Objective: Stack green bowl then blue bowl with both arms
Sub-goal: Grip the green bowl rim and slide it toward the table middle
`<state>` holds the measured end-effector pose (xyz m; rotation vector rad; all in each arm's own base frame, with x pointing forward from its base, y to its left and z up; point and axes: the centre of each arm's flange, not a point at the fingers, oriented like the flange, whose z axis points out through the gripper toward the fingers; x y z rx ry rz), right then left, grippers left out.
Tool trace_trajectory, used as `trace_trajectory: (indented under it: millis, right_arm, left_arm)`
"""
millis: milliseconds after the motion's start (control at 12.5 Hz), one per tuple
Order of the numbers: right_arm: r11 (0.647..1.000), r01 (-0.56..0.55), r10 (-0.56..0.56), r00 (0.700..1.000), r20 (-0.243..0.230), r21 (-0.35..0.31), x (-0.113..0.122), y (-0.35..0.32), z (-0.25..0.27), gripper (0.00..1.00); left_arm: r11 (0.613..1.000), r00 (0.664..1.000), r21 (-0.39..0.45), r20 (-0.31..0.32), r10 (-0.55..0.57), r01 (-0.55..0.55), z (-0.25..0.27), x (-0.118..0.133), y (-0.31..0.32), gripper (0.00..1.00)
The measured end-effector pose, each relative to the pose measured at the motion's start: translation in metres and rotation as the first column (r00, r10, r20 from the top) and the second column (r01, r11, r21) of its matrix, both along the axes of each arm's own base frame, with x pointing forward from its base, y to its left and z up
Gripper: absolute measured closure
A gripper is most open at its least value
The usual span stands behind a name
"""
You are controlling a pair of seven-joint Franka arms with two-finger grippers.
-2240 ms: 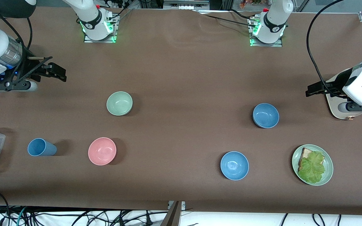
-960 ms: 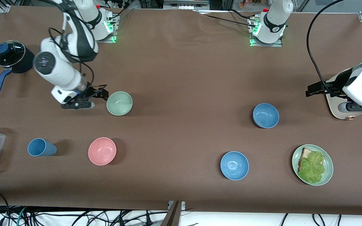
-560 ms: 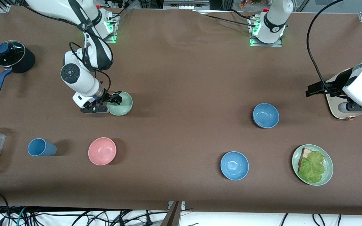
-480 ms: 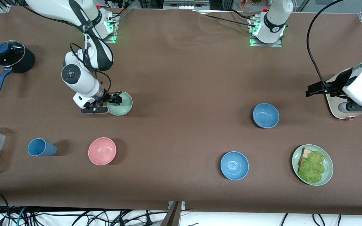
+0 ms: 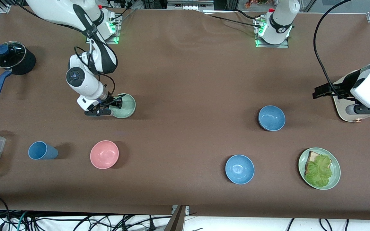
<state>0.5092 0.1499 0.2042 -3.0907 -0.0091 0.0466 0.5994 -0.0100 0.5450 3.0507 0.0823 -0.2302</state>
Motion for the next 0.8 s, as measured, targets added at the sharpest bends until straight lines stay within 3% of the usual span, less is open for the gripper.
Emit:
trace_trajectory:
  millis: [240, 480, 800]
  right_arm:
    - [1.000, 0.015, -0.015, 1.000, 0.001, 0.003, 0.000, 0.001, 0.001, 0.93]
    - [0.999, 0.041, -0.041, 0.999, 0.001, 0.015, 0.001, 0.019, 0.014, 0.95]
    - [0.987, 0.137, -0.140, 0.990, 0.028, 0.086, 0.000, 0.116, 0.051, 0.95]
  left_arm:
    - [1.000, 1.000, 0.000, 0.000, -0.001, 0.001, 0.000, 0.000, 0.000, 0.00]
    - [1.000, 1.000, 0.000, 0.000, -0.001, 0.001, 0.000, 0.000, -0.001, 0.00]
    - [1.000, 1.000, 0.000, 0.000, 0.000, 0.000, 0.000, 0.000, 0.000, 0.00]
